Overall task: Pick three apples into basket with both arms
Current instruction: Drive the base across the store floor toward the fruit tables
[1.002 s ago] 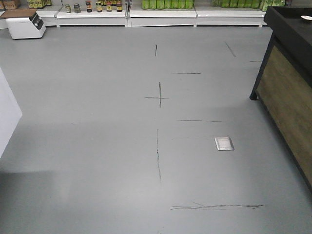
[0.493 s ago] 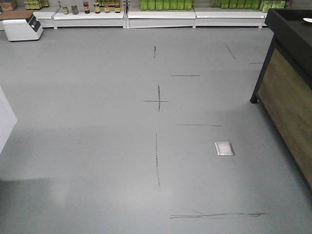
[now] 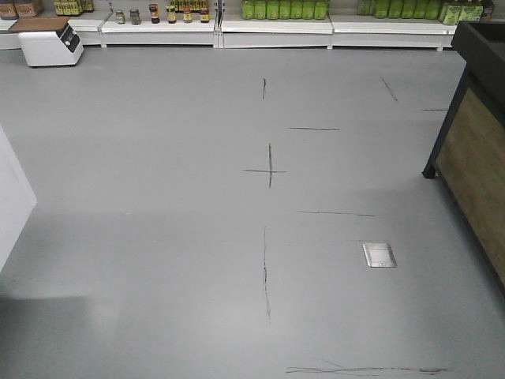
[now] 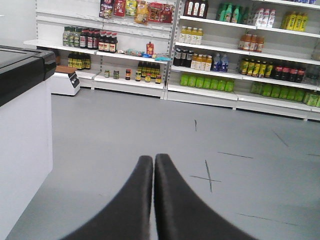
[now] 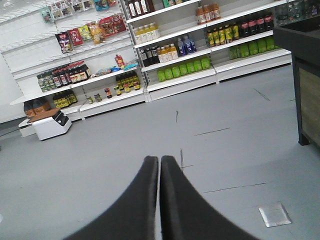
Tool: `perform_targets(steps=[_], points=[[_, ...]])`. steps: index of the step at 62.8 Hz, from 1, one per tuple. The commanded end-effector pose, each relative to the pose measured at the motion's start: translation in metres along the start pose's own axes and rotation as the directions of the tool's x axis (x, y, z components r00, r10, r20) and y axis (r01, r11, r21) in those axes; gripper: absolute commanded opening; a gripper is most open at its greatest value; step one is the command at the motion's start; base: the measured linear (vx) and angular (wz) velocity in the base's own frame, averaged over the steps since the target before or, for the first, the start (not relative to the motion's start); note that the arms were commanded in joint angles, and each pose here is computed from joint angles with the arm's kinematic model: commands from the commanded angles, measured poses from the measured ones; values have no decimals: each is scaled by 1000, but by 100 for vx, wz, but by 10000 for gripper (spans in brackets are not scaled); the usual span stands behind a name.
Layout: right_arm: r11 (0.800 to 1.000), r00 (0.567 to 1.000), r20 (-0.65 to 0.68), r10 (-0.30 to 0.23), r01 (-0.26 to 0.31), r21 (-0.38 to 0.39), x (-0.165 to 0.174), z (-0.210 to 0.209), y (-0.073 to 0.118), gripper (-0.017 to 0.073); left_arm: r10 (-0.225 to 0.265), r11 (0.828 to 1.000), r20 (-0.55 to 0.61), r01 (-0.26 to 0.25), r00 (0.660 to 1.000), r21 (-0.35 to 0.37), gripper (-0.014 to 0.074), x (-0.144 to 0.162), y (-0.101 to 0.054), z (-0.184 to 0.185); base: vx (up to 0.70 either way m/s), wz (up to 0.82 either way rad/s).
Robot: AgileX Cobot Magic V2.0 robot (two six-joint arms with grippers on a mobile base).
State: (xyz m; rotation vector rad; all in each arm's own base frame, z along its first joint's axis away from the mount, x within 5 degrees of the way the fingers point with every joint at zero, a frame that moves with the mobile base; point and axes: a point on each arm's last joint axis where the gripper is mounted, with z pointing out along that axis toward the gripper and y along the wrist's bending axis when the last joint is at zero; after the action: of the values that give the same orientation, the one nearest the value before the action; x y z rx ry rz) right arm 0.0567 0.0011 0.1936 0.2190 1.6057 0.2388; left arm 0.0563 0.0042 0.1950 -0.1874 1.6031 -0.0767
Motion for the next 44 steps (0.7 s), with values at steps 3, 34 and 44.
perform_targets(steps=[3, 34, 44], points=[[1000, 998, 66, -11, 12, -11, -2, 0, 0, -4, -14, 1000, 65, 13, 998, 17, -6, 0, 0, 0, 14, 5], [1000, 998, 66, -11, 12, -11, -2, 0, 0, -4, -14, 1000, 65, 13, 998, 17, -6, 0, 0, 0, 19, 0], [1000, 998, 66, -11, 12, -11, -2, 0, 0, -4, -14, 1000, 65, 13, 998, 17, -6, 0, 0, 0, 22, -1]])
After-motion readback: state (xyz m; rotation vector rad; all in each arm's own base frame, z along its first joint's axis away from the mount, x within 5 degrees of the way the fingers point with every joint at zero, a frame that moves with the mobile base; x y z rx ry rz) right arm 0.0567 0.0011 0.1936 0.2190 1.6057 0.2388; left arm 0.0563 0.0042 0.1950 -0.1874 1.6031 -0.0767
